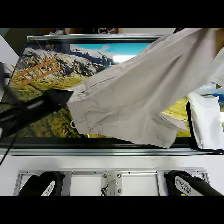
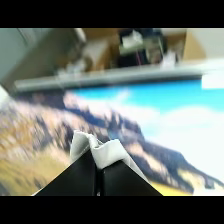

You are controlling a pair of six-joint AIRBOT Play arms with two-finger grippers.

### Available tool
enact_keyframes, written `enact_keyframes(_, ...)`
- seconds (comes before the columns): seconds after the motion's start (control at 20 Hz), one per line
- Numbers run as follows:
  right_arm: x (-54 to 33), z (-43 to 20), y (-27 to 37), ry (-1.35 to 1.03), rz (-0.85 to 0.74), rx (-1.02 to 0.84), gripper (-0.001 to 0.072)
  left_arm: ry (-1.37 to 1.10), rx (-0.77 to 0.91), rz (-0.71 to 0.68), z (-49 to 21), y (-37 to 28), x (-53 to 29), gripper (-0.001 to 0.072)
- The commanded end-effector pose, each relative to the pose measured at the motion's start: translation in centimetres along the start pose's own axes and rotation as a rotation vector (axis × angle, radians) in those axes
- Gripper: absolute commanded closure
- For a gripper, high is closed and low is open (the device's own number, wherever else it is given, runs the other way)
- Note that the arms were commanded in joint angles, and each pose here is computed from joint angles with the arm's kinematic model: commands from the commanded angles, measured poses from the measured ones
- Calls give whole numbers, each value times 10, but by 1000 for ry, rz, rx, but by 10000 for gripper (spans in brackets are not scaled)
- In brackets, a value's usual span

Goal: Fold the clothes and pants, and hang the long-sleeved shirts on hangers.

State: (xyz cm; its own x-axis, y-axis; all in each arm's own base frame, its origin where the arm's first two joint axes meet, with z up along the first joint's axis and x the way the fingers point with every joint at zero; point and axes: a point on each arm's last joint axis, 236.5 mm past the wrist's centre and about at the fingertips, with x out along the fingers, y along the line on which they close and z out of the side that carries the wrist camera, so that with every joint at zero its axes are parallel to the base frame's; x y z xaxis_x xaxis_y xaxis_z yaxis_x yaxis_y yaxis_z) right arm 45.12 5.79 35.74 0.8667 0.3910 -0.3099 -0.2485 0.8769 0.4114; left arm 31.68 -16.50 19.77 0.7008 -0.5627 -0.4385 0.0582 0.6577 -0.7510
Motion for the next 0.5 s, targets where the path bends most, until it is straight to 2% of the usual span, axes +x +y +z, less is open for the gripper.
enact_keyframes(0.0,137,-103,-71,280,-106,81,709,-13,-39,134,12,76,95,691)
enact_keyframes(0.2,192,-136,-97,283,-139,176,708,51,-100,260,40,144,186,691)
enact_keyframes(0.35,175,-130,-103,296,-191,101,708,143,-141,297,58,167,208,691)
enact_keyframes(0.45,145,-128,-103,347,-244,27,708,139,-93,286,78,164,201,691)
